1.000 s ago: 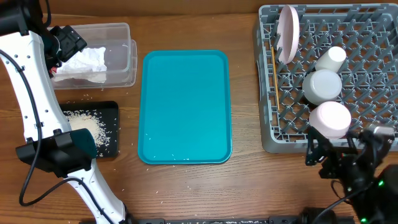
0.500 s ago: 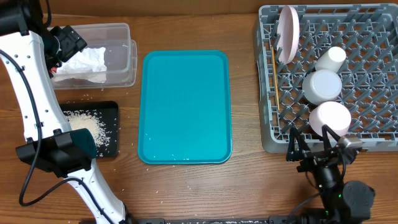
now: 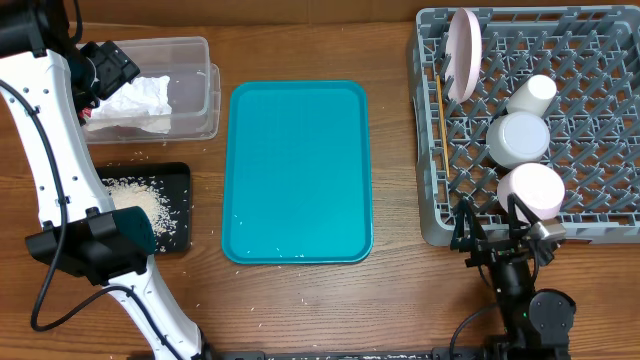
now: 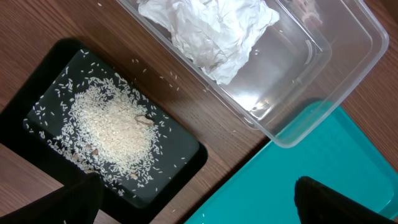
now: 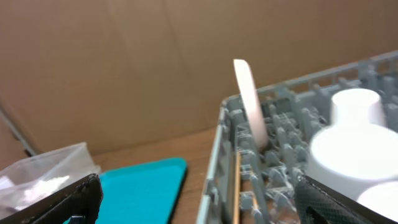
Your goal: Sort waste into correct bins and load items into the dishwasher
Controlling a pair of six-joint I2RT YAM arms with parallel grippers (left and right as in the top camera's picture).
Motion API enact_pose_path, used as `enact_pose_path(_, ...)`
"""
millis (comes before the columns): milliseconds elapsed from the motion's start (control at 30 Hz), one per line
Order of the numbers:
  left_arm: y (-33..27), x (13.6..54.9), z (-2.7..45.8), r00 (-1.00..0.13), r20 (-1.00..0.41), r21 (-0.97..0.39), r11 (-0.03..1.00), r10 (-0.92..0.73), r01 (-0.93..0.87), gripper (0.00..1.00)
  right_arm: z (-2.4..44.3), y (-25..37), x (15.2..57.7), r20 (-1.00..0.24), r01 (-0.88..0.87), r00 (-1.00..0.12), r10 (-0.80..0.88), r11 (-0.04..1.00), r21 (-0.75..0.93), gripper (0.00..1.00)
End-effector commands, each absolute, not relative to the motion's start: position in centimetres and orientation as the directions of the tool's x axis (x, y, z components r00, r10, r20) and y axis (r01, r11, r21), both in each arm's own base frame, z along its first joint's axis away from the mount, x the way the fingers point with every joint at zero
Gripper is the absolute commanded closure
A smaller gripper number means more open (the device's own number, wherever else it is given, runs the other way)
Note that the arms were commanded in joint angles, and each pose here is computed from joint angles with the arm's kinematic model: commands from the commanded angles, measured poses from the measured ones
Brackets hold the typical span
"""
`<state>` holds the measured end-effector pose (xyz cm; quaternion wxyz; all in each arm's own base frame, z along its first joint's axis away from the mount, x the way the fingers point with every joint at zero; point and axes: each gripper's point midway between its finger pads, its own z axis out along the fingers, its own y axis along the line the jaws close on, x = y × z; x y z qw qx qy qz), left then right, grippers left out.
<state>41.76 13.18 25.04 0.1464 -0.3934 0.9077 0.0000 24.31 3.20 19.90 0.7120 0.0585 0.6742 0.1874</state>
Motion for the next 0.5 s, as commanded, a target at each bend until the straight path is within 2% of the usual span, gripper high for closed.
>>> enact_pose_path(0, 12.81, 41.56, 26.81, -0.647, -0.305, -0.139, 0.704, -0.699, -0.696, 0.0, 17.45, 2.18, 24.55, -0.936, -0.098, -0.041, 0.349, 0.931, 0.351, 0.0)
enact_pose_path(200, 12.83, 41.56, 26.82, -0.646, -0.305, -0.139, 0.704, -0.699, -0.696, 0.0, 16.96, 1.82, 24.58, -0.961, -0.077, -0.047, 0.273, 0.958, 0.276, 0.0)
enact_pose_path(467, 12.8, 41.57, 26.81, -0.647, -0.305, -0.139, 0.704, -0.699, -0.696, 0.0, 16.97, 2.05, 24.56, -0.961, -0.087, -0.05, 0.273, 0.957, 0.277, 0.0)
